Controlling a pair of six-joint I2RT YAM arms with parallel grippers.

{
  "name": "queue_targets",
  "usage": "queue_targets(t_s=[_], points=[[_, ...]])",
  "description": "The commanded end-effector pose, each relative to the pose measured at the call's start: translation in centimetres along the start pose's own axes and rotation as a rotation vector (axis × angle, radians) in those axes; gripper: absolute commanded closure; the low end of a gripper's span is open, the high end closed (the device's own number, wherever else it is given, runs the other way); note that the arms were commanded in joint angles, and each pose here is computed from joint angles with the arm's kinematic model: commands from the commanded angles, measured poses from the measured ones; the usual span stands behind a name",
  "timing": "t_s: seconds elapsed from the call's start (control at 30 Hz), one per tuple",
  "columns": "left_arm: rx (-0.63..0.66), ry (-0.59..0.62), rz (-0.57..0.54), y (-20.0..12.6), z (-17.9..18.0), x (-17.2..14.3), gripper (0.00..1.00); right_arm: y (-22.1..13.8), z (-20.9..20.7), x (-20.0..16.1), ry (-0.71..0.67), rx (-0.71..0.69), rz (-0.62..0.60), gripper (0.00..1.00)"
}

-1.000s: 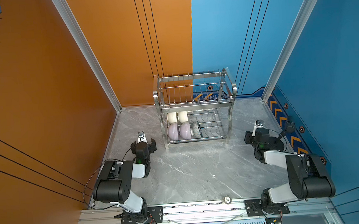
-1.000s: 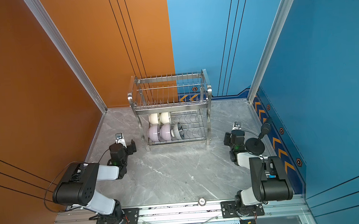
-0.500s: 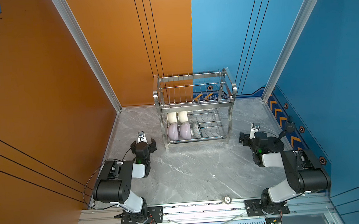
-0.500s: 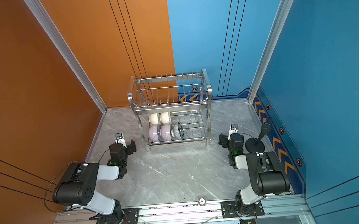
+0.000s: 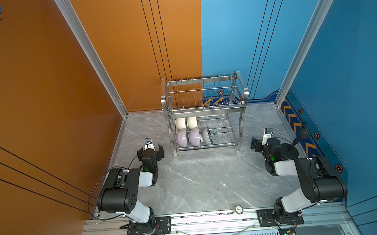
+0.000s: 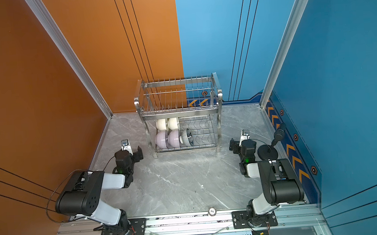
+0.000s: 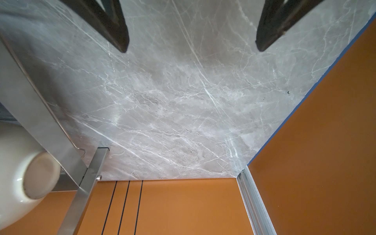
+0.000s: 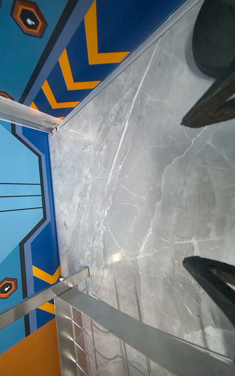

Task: Load bowls into a dish rack
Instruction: Reset both arms

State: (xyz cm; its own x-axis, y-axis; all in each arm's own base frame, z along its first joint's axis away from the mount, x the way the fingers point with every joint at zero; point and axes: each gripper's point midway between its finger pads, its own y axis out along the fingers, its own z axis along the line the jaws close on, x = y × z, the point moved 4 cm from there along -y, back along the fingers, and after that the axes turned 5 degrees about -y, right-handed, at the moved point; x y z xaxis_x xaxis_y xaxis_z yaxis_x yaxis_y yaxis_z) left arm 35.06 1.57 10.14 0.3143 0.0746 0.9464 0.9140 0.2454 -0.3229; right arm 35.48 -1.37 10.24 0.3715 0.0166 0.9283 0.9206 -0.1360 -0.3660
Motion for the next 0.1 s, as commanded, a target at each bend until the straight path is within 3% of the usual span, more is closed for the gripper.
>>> queue_targets(t_s=[0.0,0.07], points=[[0.017,-0.002,-0.017,0.16,0.31,0.48,0.03,-0.06,-0.11,0.31,-0.01,-0.017,-0.018,0.0],[0.025,-0.003,-0.02,0.06,0.34,0.49,0.03,-0.07,-0.11,0.31,-0.011,-0.016,-0.018,0.0]])
